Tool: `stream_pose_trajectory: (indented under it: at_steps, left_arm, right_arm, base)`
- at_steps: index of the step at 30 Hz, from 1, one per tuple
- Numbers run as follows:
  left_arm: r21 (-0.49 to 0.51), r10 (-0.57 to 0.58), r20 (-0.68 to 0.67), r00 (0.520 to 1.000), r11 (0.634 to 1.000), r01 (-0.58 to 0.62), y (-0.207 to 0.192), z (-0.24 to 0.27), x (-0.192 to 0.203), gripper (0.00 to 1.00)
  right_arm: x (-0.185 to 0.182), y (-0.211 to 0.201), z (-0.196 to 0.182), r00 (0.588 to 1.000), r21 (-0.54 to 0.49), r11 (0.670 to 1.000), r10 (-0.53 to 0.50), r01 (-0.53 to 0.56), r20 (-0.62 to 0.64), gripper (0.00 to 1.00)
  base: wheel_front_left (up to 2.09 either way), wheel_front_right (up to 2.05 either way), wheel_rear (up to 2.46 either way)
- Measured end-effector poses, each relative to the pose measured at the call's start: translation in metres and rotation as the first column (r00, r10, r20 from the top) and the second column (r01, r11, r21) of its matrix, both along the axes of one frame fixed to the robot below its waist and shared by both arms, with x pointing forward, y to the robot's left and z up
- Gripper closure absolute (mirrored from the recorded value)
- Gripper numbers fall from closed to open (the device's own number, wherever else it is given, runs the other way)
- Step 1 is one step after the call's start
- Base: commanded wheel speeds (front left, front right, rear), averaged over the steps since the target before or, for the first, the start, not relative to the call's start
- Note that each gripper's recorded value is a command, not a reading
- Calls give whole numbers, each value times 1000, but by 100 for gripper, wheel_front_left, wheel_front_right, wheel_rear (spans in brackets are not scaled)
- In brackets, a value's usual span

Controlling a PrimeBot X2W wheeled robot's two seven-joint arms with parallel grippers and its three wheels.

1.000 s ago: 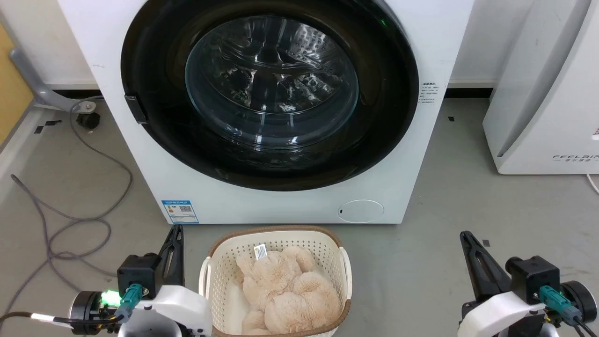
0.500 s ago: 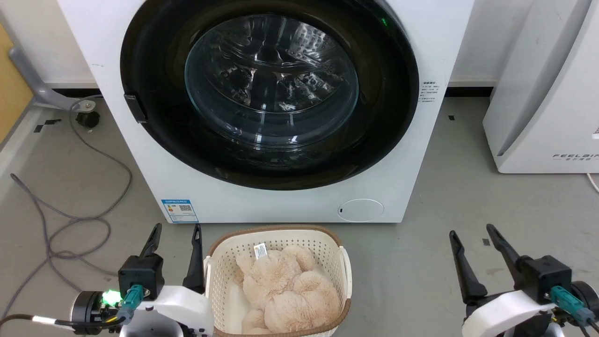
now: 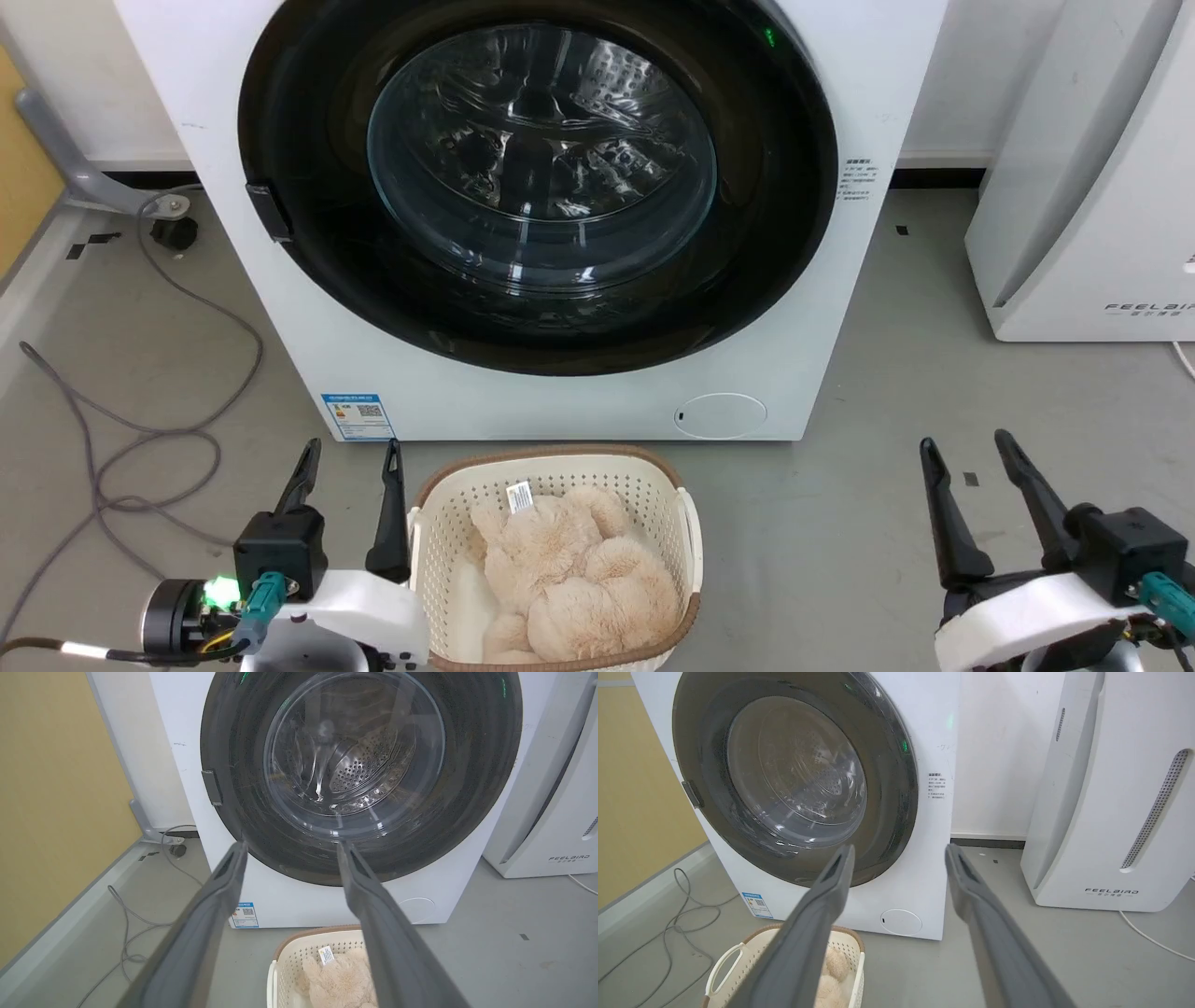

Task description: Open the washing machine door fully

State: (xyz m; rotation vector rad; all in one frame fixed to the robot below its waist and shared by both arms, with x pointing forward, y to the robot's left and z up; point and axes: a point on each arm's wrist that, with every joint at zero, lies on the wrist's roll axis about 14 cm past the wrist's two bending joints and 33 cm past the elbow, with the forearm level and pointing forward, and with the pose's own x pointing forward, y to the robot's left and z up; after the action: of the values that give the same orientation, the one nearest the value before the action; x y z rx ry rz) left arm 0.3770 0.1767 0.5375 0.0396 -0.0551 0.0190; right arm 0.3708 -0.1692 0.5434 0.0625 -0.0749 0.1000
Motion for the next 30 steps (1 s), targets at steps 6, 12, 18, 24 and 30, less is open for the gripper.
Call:
stream_pose_trajectory:
  at_steps: [6,12,18,24,30]
  left_arm:
    - [0,11,11,1000,1000,-11,1,1,0,0]
    - [-1,15,23,1000,1000,-15,2,3,1,0]
    - [-1,20,36,999,1000,-20,2,5,1,0]
    - [-1,28,48,998,1000,-28,3,7,3,0]
    - [0,33,58,998,999,-33,4,7,5,0]
  right_arm:
    - [1,-1,5,1000,59,998,-2,0,21,100]
    - [1,-7,7,999,186,982,-14,8,31,100]
    - [2,-13,0,1000,401,916,-28,21,11,100]
    - [10,-16,4,999,570,822,-34,14,25,100]
    - [22,-29,4,998,667,744,-65,36,19,100]
  base:
    - [0,0,0]
    - [0,0,0]
    - [0,0,0]
    - [0,0,0]
    - [0,0,0]
